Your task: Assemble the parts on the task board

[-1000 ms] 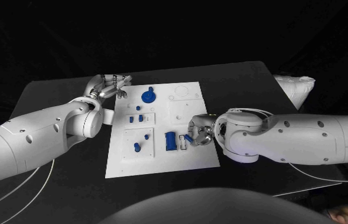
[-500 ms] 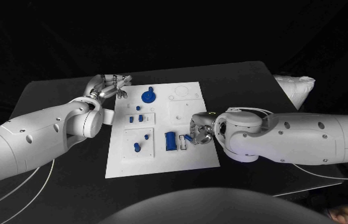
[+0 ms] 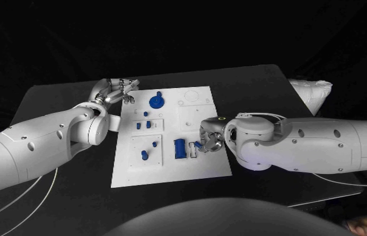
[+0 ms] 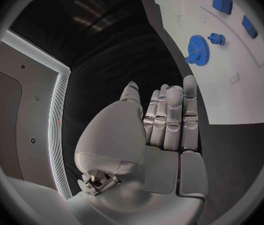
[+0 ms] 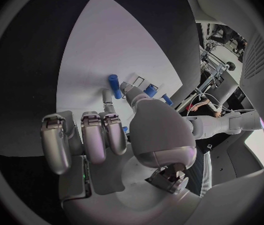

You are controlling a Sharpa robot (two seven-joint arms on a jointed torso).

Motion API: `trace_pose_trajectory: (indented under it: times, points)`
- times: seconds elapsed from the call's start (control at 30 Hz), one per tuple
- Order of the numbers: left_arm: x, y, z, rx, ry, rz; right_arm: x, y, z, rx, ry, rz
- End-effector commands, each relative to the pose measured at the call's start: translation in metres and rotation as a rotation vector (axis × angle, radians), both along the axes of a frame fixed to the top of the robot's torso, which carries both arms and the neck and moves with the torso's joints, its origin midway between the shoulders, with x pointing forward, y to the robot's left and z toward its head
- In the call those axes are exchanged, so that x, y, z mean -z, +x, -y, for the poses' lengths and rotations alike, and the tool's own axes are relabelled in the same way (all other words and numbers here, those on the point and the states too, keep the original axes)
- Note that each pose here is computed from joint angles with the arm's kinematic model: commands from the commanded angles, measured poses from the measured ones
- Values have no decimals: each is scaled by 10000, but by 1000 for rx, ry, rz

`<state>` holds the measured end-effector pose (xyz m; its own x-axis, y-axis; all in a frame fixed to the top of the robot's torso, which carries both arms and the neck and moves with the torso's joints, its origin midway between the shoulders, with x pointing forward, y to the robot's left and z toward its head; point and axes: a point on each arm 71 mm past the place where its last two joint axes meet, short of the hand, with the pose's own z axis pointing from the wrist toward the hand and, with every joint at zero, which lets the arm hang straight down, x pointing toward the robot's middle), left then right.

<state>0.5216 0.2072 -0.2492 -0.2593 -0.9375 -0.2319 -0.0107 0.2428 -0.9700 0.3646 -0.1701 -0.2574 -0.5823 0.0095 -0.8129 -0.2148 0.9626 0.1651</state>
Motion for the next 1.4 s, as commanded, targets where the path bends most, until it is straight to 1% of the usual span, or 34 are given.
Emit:
trace_pose_trajectory:
  times: [0.03,0.53,1.4]
  points:
    - [-5,-4,31,21,-8,2,84,-14,71,13,-123,-19]
    - [-3,-6,33,24,-8,1,114,-14,36,-26,-193,-23]
    - [0,-7,37,26,-9,-2,130,-16,29,-45,-228,-25]
